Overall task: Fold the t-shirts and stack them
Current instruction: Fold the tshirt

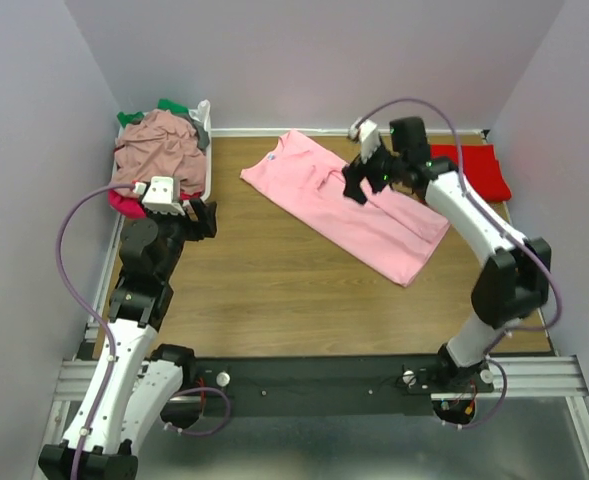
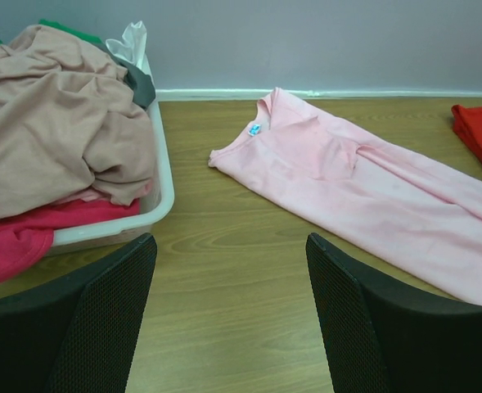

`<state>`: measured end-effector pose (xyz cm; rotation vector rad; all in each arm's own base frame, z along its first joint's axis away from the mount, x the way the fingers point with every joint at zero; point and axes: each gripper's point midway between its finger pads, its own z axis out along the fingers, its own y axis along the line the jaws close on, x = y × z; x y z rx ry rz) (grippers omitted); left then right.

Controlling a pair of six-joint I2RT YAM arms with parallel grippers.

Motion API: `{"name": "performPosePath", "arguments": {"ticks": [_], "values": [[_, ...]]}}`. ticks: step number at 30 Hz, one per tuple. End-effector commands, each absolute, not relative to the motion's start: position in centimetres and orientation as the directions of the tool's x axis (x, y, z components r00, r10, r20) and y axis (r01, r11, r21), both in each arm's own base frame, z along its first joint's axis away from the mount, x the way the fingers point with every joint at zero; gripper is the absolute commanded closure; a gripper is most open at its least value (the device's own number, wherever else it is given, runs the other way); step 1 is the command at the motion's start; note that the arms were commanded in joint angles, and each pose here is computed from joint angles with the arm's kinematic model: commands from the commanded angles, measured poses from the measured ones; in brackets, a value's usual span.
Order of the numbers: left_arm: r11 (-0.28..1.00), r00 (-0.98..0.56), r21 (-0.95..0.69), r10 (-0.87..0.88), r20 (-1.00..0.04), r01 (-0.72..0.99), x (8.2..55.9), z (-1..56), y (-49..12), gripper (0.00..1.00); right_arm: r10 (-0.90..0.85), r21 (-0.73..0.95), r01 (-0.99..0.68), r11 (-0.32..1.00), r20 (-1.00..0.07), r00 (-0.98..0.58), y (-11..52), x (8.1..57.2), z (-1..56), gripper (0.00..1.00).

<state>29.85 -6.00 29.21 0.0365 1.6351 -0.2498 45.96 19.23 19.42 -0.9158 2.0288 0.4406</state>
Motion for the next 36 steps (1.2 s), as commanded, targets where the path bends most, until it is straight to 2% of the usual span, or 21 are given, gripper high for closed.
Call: {"name": "performPosePath", "arguments": {"ticks": [1, 2, 3, 4, 7, 10, 14, 16, 23, 30, 32, 36], "values": [[0.966, -0.047, -0.139, -0.132, -0.99, 0.218, 29.4, 30.0, -6.6, 0.18, -0.739, -0.119, -0.871, 0.478, -0.59, -0.325, 19.7, 35.4, 11.1, 0.02], [0.964, -0.044, -0.139, -0.132, -0.99, 0.227, 29.3, 30.1, -6.7, 0.18, -0.769, -0.184, -0.848, 0.497, -0.545, -0.333, 18.5, 34.5, 10.9, 0.05], [0.962, -0.042, -0.14, -0.134, -0.99, 0.233, 29.2, 30.2, -6.8, 0.18, -0.784, -0.175, -0.865, 0.47, -0.534, -0.318, 19.1, 33.1, 10.1, 0.07], [0.962, -0.04, -0.142, -0.136, -0.99, 0.235, 29.2, 30.3, -6.9, 0.19, -0.816, -0.205, -0.856, 0.474, -0.468, -0.339, 18.4, 31.6, 8.3, 0.09], [0.96, -0.028, -0.139, -0.136, -0.99, 0.241, 28.9, 30.6, -6.9, 0.18, -0.83, -0.274, -0.813, 0.513, -0.398, -0.39, 16.4, 30.8, 7.0, 0.2], [0.959, -0.021, -0.14, -0.139, -0.99, 0.245, 28.7, 30.8, -6.9, 0.18, -0.845, -0.3, -0.813, 0.499, -0.375, -0.38, 15.8, 29.7, 6.4, 0.22], [0.958, -0.016, -0.141, -0.141, -0.99, 0.251, 28.6, 30.9, -7.0, 0.18, -0.872, -0.329, -0.815, 0.477, -0.293, -0.392, 14.1, 28.5, 4.2, 0.29], [0.958, -0.016, -0.141, -0.141, -0.99, 0.251, 28.6, 30.9, -7.0, 0.18, -0.875, -0.338, -0.811, 0.478, -0.263, -0.407, 13.4, 28.3, 3.4, 0.29], [0.957, -0.012, -0.141, -0.142, -0.99, 0.254, 28.4, 31.0, -7.1, 0.18, -0.878, -0.358, -0.803, 0.477, -0.229, -0.42, 12.9, 28.6, 2.6, 0.38], [0.955, -0.007, -0.14, -0.143, -0.99, 0.261, 28.3, 31.2, -7.2, 0.18, -0.885, -0.334, -0.82, 0.465, -0.193, -0.424, 12.4, 27.6, 1.2, 0.59], [0.955, -0.005, -0.138, -0.142, -0.99, 0.261, 28.3, 31.2, -7.2, 0.18, -0.886, -0.33, -0.822, 0.464, -0.187, -0.425, 12.3, 27.4, 1.0, 0.62], [0.955, 0.0, -0.139, -0.145, -0.989, 0.262, 28.1, 31.4, -7.2, 0.18, -0.884, -0.321, -0.824, 0.467, -0.191, -0.427, 12.4, 27.3, 0.9, 0.77]]}}
